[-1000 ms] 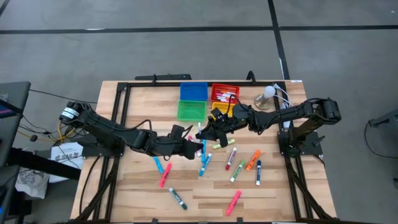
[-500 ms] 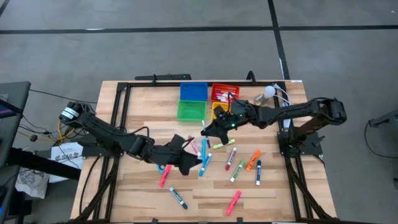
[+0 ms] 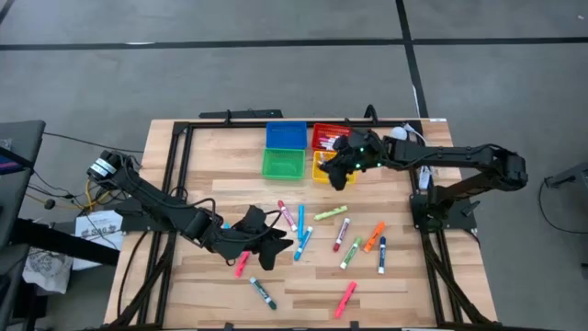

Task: Pick & Place Markers
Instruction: Put the small purple marker into the yellow basket

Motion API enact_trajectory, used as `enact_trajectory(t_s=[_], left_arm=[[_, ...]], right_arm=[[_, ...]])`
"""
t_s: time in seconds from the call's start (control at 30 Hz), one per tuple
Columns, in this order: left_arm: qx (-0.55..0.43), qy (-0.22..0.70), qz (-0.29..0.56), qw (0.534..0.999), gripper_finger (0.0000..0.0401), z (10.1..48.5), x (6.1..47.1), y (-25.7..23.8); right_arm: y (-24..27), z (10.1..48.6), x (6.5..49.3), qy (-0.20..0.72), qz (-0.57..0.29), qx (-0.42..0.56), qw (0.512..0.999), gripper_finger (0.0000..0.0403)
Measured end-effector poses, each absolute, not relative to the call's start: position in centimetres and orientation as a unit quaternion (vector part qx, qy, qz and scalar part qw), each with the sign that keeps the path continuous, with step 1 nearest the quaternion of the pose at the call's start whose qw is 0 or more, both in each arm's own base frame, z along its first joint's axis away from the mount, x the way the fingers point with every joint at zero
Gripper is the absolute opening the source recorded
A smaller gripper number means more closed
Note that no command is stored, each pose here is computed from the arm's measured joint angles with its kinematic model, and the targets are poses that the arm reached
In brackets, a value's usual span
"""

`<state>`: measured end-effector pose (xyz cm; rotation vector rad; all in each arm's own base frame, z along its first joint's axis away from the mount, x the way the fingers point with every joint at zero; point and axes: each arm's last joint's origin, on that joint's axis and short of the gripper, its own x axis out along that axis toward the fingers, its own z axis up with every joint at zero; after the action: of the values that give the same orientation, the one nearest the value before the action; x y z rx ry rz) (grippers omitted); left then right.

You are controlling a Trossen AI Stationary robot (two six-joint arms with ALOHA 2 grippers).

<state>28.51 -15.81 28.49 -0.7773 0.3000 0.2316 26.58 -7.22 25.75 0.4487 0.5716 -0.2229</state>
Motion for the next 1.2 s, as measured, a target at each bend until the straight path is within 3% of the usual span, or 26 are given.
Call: enact_trajectory(t_s=[0.4, 0.67, 0.97, 1.2], left_arm=[[-0.322, 0.125, 0.148, 0.927, 0.0200, 28.7, 28.1, -15.4], [-0.340, 0.096, 0.166, 0.920, 0.0200, 28.4, 24.0, -13.2], [-0.347, 0.053, 0.192, 0.917, 0.0200, 27.9, 20.0, -10.3], [-0.344, 0.048, 0.203, 0.915, 0.0200, 26.4, 18.7, -9.4]], right_arm=[[-10.4, 24.6, 24.5, 0.345, -0.186, 0.170, 0.904, 0.0027], [-11.1, 24.4, 24.3, 0.356, -0.195, 0.125, 0.905, 0.0039], [-11.7, 20.5, 26.6, 0.417, -0.174, 0.106, 0.886, 0.0027], [-12.2, 18.3, 27.6, 0.460, -0.180, 0.114, 0.862, 0.0052]])
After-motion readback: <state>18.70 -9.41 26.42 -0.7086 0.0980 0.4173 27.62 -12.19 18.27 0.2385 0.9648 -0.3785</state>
